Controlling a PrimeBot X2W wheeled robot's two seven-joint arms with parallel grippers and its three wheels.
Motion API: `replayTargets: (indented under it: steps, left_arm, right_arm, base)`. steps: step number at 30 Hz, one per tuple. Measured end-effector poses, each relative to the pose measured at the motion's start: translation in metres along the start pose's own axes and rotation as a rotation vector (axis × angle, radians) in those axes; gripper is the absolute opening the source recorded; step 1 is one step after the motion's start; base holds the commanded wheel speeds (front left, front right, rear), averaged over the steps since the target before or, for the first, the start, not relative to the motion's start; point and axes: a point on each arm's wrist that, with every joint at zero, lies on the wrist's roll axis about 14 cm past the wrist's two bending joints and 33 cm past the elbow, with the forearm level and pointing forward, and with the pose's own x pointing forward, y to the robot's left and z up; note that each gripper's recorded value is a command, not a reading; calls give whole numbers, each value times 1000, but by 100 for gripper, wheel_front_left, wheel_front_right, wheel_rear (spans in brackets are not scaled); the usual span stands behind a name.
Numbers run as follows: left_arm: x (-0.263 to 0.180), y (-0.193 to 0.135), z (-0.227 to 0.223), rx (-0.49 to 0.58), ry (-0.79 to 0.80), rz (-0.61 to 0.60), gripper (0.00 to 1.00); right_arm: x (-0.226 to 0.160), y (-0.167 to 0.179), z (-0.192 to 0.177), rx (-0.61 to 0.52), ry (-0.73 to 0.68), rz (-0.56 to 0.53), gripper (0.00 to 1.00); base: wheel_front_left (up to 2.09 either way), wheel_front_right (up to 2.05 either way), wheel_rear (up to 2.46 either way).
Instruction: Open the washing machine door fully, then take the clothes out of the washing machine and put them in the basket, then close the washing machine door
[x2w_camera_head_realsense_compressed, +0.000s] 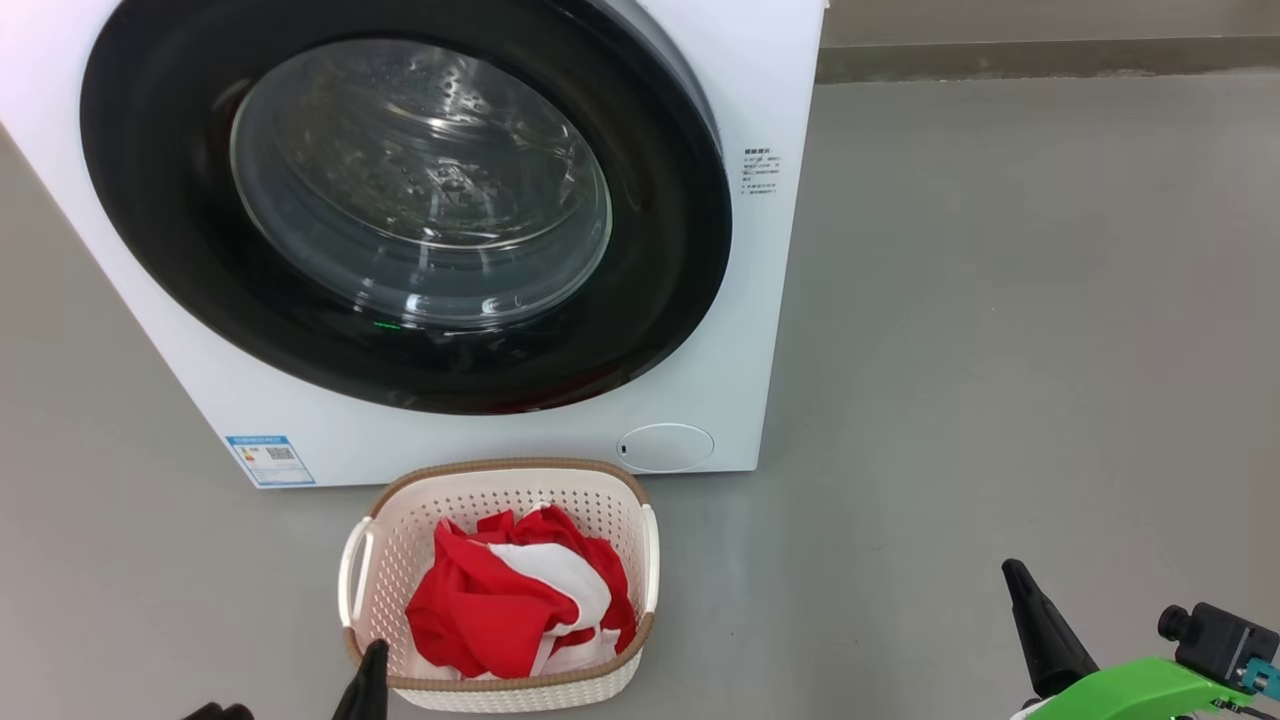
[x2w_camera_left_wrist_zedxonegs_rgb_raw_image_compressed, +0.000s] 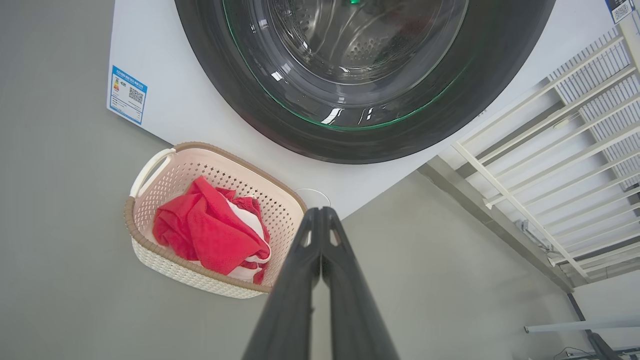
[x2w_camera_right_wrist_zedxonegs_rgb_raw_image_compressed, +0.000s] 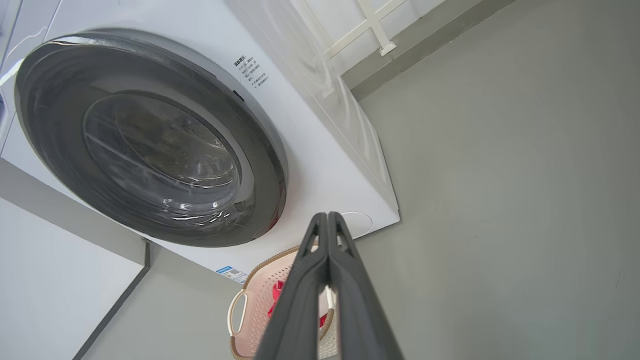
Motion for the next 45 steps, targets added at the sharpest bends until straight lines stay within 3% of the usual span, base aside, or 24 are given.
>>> replayTargets:
  steps: [45]
  left_arm:
    - [17, -5, 17, -504, 4, -55, 0]
  right_arm:
    - [16, 4, 28, 488, -64, 30, 0]
  base:
    - [0, 0, 0]
